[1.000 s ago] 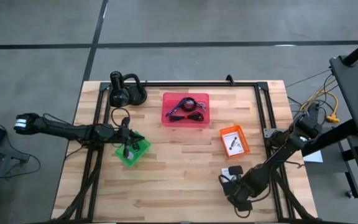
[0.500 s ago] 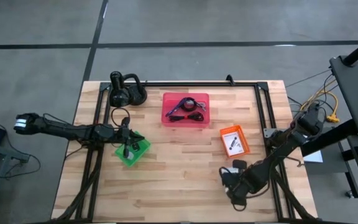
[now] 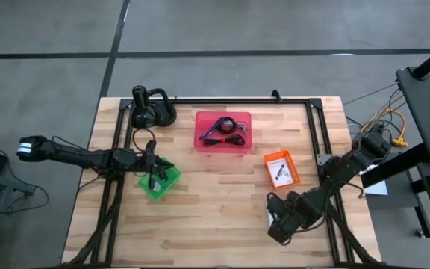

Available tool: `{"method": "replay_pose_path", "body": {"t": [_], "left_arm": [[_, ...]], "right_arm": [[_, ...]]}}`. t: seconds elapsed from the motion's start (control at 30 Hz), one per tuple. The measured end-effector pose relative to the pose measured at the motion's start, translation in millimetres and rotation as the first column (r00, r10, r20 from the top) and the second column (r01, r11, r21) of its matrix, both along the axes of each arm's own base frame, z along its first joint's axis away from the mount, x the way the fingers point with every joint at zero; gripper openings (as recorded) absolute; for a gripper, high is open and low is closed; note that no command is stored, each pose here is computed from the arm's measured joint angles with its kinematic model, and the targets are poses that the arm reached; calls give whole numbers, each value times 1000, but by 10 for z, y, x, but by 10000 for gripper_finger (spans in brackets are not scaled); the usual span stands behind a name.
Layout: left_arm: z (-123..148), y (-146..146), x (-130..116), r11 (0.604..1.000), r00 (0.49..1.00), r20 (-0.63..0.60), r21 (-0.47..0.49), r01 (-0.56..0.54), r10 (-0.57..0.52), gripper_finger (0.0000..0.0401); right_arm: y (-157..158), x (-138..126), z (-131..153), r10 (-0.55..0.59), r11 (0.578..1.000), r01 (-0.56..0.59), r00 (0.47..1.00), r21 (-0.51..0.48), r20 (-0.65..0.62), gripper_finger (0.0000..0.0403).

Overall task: Pick and place items into bin
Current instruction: Put the card reader box into the orange bin

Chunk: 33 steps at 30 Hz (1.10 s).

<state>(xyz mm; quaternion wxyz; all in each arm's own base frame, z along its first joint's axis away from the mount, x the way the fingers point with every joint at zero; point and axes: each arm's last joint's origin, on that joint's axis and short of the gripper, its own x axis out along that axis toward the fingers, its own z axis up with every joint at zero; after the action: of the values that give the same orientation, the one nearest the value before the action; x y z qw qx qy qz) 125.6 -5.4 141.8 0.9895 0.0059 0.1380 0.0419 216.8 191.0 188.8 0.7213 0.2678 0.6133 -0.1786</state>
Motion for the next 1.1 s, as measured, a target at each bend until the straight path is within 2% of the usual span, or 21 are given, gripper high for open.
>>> {"method": "replay_pose_path", "body": {"t": [0.2,0.33,0.6,0.7,0.9,1.1], "left_arm": [[1,0,0,1000,1000,1,0,0,0,0],[1,0,0,1000,1000,1,0,0,0,0],[-1,0,-1,1000,1000,0,0,0,0,0],[-1,0,-1,1000,1000,0,1,0,0,0],[-1,0,-1,1000,1000,0,1,0,0,0],[-1,0,-1,1000,1000,-1,2,0,0,0]], "right_arm": [[3,0,0,-221,974,222,975,46,-25,350],[-13,2,-12,-330,942,331,944,49,-24,392],[-90,-64,-124,-557,830,558,830,13,-44,400],[-121,-103,-154,-604,797,604,795,-18,-58,400],[-160,-113,-210,-639,769,639,768,-26,-46,400],[-219,-107,-281,-651,759,651,758,-27,-43,400]]}}
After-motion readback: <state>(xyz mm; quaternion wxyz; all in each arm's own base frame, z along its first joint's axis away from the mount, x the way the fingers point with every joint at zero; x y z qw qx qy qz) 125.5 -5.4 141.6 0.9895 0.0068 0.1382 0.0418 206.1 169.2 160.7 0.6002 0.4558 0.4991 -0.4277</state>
